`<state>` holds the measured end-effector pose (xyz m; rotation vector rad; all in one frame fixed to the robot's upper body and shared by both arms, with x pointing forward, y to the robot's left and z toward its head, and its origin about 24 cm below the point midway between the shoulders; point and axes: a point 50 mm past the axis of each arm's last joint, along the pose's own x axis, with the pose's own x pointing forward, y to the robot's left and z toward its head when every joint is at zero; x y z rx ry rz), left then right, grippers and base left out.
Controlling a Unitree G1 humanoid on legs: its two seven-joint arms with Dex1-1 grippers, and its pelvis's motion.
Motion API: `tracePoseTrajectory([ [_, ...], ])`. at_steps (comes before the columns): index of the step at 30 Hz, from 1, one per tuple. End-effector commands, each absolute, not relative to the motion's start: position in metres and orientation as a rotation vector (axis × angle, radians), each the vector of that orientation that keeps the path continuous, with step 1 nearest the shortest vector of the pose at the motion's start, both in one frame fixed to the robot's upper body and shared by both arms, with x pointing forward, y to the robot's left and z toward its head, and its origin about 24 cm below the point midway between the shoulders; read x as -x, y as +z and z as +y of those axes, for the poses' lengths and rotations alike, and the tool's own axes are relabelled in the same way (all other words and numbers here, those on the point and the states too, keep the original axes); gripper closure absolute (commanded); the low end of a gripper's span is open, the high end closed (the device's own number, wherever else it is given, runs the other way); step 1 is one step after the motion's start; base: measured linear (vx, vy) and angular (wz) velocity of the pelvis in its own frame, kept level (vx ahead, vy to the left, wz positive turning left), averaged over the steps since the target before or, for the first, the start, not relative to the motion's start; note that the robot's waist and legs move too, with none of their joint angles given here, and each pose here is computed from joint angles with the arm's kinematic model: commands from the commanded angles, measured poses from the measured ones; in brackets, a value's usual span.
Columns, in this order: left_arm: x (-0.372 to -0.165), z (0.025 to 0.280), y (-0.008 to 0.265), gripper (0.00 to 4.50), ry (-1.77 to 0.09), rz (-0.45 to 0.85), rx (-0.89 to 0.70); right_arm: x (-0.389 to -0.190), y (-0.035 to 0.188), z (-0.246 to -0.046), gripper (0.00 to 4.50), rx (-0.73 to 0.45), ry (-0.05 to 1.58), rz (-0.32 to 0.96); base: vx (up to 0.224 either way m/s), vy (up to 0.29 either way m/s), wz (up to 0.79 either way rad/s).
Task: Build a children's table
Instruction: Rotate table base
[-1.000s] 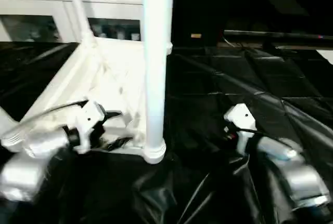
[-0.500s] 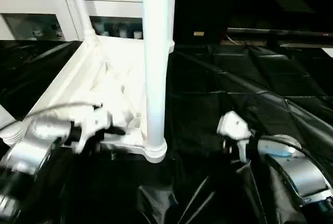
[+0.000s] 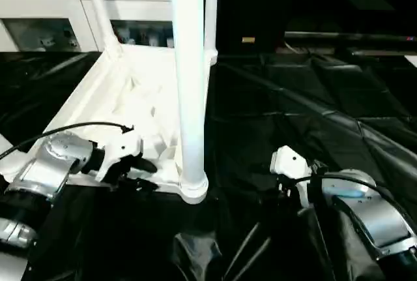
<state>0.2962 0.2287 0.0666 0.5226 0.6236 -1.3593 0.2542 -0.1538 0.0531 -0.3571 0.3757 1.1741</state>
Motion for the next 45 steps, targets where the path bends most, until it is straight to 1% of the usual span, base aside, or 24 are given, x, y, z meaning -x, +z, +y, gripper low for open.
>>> tracePoseTrajectory([
  [1, -0.299, 0.228, 0.071, 2.9, -1.367, 0.621, -0.551, -0.257, 0.056, -0.153, 1.32, 0.374, 1.184, 0.363, 0.0, 0.0, 0.0],
  [3, -0.3, 0.228, 0.07, 2.96, -1.367, 0.622, -0.55, -0.257, 0.055, -0.154, 1.32, 0.373, 1.185, 0.366, 0.0, 0.0, 0.0],
  [5, -0.3, 0.229, 0.07, 3.26, -1.366, 0.623, -0.549, -0.257, 0.053, -0.154, 1.32, 0.372, 1.186, 0.371, 0.0, 0.0, 0.0],
  [13, -0.299, 0.23, 0.069, 3.95, -1.377, 0.632, -0.514, -0.26, 0.044, -0.157, 1.32, 0.369, 1.187, 0.39, 0.0, 0.0, 0.0],
  [14, -0.299, 0.23, 0.069, 4.16, -1.379, 0.629, -0.511, -0.26, 0.043, -0.158, 1.32, 0.369, 1.187, 0.391, 0.0, 0.0, 0.0],
  [18, -0.298, 0.229, 0.07, 4.29, -1.39, 0.619, -0.49, -0.261, 0.037, -0.161, 1.32, 0.365, 1.181, 0.4, 0.0, 0.0, 0.0],
  [20, -0.298, 0.227, 0.07, 4.47, -1.398, 0.61, -0.471, -0.262, 0.032, -0.165, 1.32, 0.357, 1.175, 0.407, 0.0, 0.0, 0.0],
  [22, -0.3, 0.216, 0.073, 4.49, -1.383, 0.553, -0.384, -0.266, 0.026, -0.169, 1.32, 0.33, 1.141, 0.396, 0.0, 0.0, 0.0],
  [24, -0.301, 0.213, 0.074, 4.49, -1.377, 0.541, -0.371, -0.268, 0.025, -0.171, 1.32, 0.323, 1.125, 0.39, 0.0, 0.0, 0.0],
  [26, -0.303, 0.201, 0.069, 4.49, -1.33, 0.52, -0.372, -0.276, 0.022, -0.174, 1.32, 0.29, 1.066, 0.361, 0.0, 0.0, 0.0],
  [28, -0.306, 0.19, 0.062, 4.49, -1.276, 0.512, -0.372, -0.284, 0.021, -0.174, 1.32, 0.23, 1.003, 0.315, 0.0, 0.0, 0.0],
  [29, -0.306, 0.185, 0.059, 4.49, -1.269, 0.508, -0.36, -0.286, 0.021, -0.174, 1.32, 0.201, 0.989, 0.309, 0.0, 0.0, 0.0],
  [30, -0.306, 0.185, 0.059, 4.49, -1.269, 0.508, -0.36, -0.286, 0.021, -0.174, 1.32, 0.201, 0.989, 0.309, 0.0, 0.0, 0.0],
  [32, -0.308, 0.17, 0.054, 4.49, -1.224, 0.477, -0.331, -0.29, 0.029, -0.172, 1.32, 0.177, 0.987, 0.278, 0.0, 0.0, 0.0],
  [34, -0.308, 0.158, 0.051, 4.49, -1.199, 0.451, -0.323, -0.292, 0.047, -0.167, 1.32, 0.176, 0.99, 0.213, 0.0, 0.0, 0.0],
  [35, -0.308, 0.154, 0.049, 4.49, -1.188, 0.449, -0.335, -0.292, 0.059, -0.162, 1.32, 0.147, 0.997, 0.172, 0.0, 0.0, 0.0],
  [36, -0.308, 0.153, 0.048, 4.49, -1.185, 0.448, -0.339, -0.292, 0.063, -0.161, 1.32, 0.137, 1.0, 0.158, 0.0, 0.0, 0.0],
  [38, -0.308, 0.147, 0.044, 4.49, -1.165, 0.449, -0.367, -0.293, 0.084, -0.153, 1.32, 0.08, 1.012, 0.082, 0.0, 0.0, 0.0],
  [39, -0.308, 0.146, 0.044, 4.49, -1.163, 0.449, -0.369, -0.293, 0.087, -0.153, 1.32, 0.078, 1.014, 0.074, 0.0, 0.0, 0.0],
  [40, -0.307, 0.141, 0.041, 4.49, -1.164, 0.44, -0.385, -0.293, 0.099, -0.149, 1.32, 0.073, 1.023, 0.033, 0.0, 0.0, 0.0],
  [41, -0.306, 0.137, 0.04, 4.49, -1.178, 0.429, -0.394, -0.292, 0.105, -0.147, 1.32, 0.075, 1.031, 0.015, 0.0, 0.0, 0.0],
  [45, -0.301, 0.131, 0.039, 4.49, -1.208, 0.417, -0.397, -0.288, 0.105, -0.142, 1.32, 0.111, 1.046, 0.034, 0.0, 0.0, 0.0],
])
